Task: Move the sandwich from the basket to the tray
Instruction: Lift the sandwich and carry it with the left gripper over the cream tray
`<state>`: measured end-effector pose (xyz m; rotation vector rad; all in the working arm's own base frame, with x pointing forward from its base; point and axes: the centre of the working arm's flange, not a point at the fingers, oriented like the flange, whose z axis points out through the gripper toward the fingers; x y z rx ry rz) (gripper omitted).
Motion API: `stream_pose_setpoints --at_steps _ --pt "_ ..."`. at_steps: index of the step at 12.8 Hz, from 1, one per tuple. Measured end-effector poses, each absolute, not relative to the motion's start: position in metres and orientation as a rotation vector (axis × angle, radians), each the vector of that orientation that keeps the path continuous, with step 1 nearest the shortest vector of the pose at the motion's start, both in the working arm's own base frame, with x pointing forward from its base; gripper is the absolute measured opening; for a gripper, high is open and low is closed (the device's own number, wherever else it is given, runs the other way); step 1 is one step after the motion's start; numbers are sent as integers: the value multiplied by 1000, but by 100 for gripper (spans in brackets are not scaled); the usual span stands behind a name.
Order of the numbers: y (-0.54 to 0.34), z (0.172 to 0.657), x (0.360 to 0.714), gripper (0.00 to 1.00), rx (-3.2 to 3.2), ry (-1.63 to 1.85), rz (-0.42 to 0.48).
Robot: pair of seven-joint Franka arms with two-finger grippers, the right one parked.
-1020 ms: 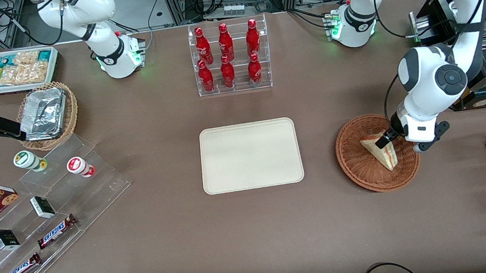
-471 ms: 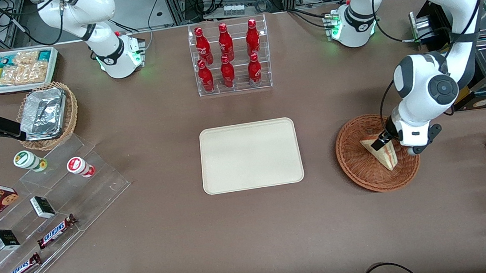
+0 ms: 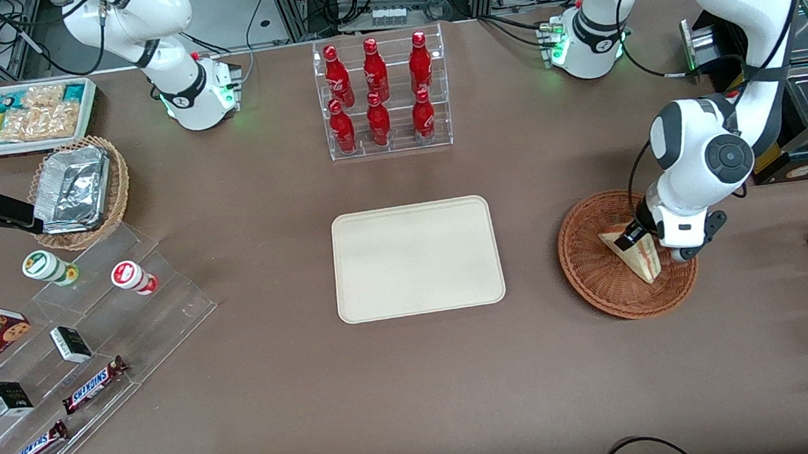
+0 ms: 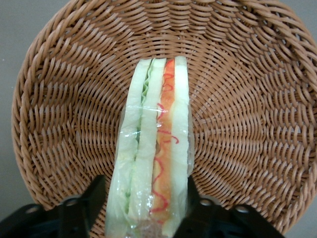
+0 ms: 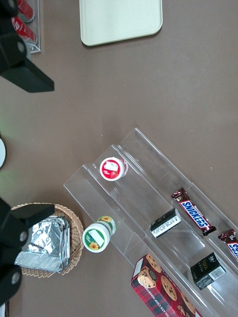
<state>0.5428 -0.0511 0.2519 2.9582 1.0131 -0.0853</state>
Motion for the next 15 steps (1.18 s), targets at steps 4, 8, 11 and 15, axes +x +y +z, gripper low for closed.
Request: stream_pose_setpoints --at_steps 4,8,11,15 --pt "-55 274 555 31 2951 1002 -43" --pt "-98 335 581 16 2979 891 -65" --pt "-154 368 588 16 3017 749 -87" --pt "-257 347 578 16 3064 510 -139"
